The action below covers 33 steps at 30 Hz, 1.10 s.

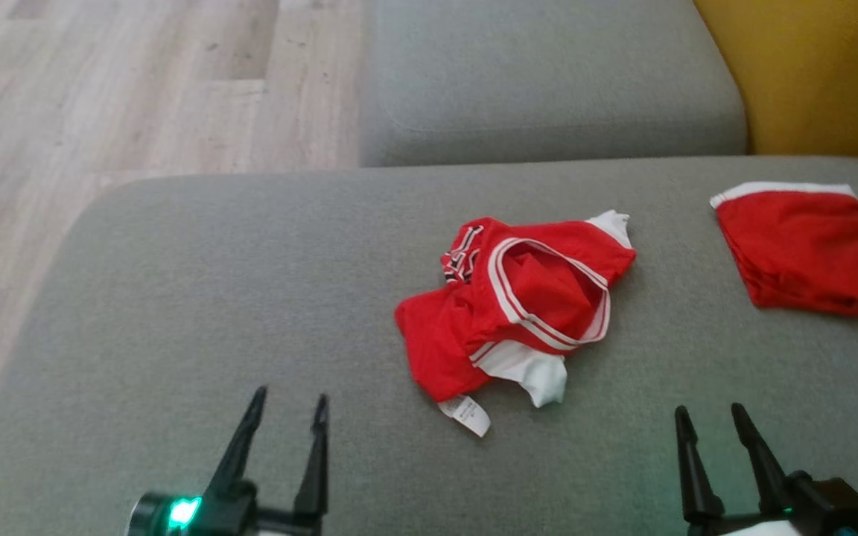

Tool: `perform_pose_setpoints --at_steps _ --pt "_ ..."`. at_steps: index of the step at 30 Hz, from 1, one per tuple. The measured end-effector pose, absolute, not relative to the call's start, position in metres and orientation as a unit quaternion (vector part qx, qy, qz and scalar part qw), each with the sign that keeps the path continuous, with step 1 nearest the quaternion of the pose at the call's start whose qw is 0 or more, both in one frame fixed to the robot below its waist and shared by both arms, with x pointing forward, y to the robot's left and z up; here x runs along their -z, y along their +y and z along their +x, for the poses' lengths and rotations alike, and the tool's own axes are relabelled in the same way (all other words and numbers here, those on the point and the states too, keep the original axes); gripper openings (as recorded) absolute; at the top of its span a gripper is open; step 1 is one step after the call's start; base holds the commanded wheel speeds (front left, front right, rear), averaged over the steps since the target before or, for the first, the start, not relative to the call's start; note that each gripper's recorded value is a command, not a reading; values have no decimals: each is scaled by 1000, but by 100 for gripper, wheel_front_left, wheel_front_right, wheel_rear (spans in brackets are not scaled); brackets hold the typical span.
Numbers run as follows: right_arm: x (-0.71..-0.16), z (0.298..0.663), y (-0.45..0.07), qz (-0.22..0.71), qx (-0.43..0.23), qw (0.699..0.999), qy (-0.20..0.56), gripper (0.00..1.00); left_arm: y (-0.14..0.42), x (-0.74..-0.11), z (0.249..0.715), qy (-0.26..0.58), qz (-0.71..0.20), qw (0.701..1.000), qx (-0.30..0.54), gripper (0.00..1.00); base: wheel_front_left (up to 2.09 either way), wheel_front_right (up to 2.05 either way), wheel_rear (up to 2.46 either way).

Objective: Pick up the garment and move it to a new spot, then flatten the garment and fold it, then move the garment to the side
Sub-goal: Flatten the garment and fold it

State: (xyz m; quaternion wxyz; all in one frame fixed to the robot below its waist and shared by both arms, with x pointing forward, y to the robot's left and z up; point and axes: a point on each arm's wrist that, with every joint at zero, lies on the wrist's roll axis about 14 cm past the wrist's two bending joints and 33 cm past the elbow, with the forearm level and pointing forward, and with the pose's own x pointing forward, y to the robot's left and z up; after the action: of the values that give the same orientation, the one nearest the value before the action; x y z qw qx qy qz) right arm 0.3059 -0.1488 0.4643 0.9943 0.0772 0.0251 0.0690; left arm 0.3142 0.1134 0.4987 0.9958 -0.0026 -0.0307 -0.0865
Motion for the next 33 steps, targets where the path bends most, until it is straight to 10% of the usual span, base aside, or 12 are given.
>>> perform_pose_setpoints --at_steps 23,24,25,28,33 --pt "-441 314 -197 77 26 994 67 100 -69 -438 423 27 179 899 399 100 0 0 0" --pt "-440 313 -203 75 37 994 70 100 -74 -427 425 37 181 895 407 92 0 0 0" --pt "-440 313 -203 75 37 994 70 100 -74 -427 425 37 181 895 407 51 0 0 0" --pt "-438 312 -209 72 47 994 74 100 -78 -418 427 47 182 892 412 0 0 0 0" --pt "-440 309 -213 72 53 993 71 100 -99 -455 428 -2 137 896 423 0 0 0 0"
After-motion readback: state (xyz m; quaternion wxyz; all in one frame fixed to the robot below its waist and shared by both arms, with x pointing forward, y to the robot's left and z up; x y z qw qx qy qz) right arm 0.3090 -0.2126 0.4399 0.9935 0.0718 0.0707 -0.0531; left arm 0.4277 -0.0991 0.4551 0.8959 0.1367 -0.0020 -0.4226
